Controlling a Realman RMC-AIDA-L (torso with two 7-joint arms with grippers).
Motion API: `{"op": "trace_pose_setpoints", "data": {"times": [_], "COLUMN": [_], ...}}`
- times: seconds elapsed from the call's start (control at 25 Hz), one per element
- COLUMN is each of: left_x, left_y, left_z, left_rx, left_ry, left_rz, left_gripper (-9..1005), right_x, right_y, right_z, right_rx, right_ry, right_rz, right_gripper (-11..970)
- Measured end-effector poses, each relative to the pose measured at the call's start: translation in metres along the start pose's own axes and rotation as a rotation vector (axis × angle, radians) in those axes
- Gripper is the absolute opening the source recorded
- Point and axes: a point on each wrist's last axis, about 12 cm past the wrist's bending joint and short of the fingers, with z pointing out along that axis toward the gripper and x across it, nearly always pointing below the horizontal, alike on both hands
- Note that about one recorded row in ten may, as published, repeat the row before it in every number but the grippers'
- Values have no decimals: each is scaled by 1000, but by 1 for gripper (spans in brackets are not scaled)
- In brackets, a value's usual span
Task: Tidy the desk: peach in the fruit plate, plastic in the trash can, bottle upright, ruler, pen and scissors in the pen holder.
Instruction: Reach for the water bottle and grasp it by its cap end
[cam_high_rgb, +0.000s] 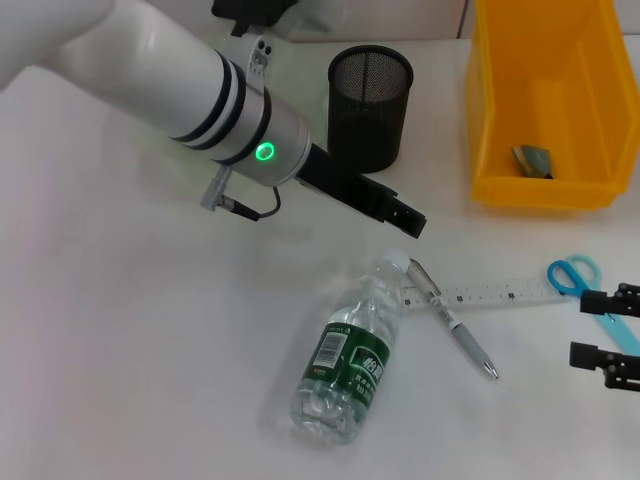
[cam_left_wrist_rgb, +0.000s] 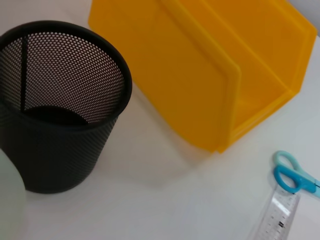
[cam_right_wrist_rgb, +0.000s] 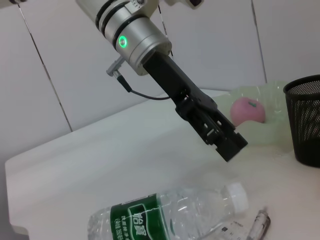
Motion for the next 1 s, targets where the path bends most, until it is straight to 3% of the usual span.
{"op": "trace_pose_setpoints", "data": {"times": [0.44, 1.0], "left_x": [12, 21], "left_y": [-10, -10], "left_z": [20, 27], "left_rx": [-38, -49], "left_ry": [41, 61], "left_rz": [27, 23], "left_gripper": [811, 809], "right_x": [-1, -5], "right_y": [-2, -5], "right_z": [4, 10], "right_rx": [17, 11], "right_ry": [-14, -16], "right_rz": [-10, -20], "right_gripper": [712, 711]}}
